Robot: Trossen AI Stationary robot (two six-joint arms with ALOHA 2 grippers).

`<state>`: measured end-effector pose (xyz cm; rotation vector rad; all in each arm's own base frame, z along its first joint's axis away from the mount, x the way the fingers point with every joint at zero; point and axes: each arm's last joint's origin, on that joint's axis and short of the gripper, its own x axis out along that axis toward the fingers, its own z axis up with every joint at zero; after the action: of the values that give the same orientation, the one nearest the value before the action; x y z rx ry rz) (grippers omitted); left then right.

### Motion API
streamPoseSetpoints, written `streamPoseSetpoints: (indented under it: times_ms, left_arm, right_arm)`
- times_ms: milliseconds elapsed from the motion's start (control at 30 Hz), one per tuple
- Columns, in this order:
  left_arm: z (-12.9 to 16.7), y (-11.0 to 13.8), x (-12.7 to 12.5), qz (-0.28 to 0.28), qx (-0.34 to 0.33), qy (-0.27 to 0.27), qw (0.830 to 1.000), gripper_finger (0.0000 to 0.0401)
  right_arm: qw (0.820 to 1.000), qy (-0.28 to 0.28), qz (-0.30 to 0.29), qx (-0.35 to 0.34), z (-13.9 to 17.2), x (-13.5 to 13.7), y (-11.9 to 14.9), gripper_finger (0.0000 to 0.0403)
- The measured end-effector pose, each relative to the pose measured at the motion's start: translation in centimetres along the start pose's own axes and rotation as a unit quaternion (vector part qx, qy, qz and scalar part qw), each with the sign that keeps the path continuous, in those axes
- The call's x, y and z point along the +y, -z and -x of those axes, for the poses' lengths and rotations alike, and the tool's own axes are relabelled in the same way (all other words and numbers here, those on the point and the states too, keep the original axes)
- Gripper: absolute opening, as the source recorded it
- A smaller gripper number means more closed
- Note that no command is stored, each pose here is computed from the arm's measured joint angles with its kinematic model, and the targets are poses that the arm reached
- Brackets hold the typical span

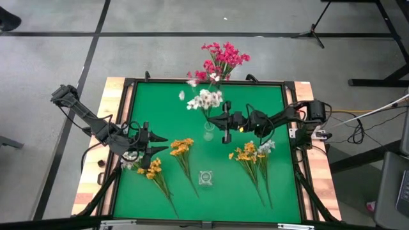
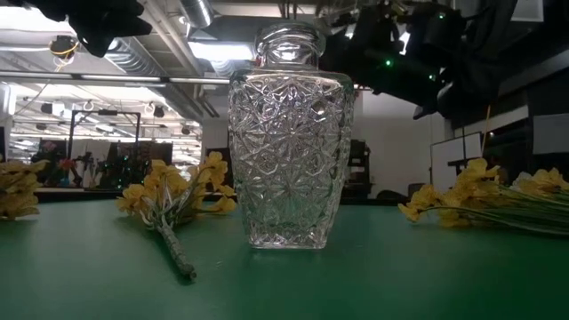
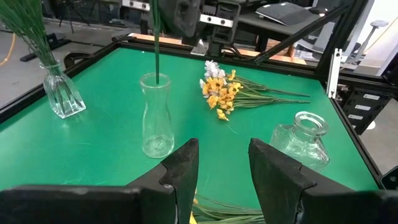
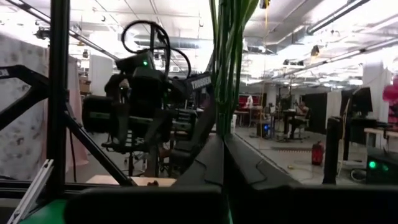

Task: Sort flowers into vase by color
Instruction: Put the middle white flowers into the middle transparent vase

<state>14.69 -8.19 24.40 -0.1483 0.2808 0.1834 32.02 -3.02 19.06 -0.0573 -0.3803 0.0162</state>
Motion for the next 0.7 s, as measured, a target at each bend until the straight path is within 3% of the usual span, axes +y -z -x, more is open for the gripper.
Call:
streamPoseSetpoints:
  times_ms: [700]
  left_arm:
    - [0.0,0.0,0.0,-0.001,0.001,0.0,1.0,0.0137]
  right_arm:
    - [0.999,0.01,-0.014,0.042,0.5,0.0,2.5,0.0001]
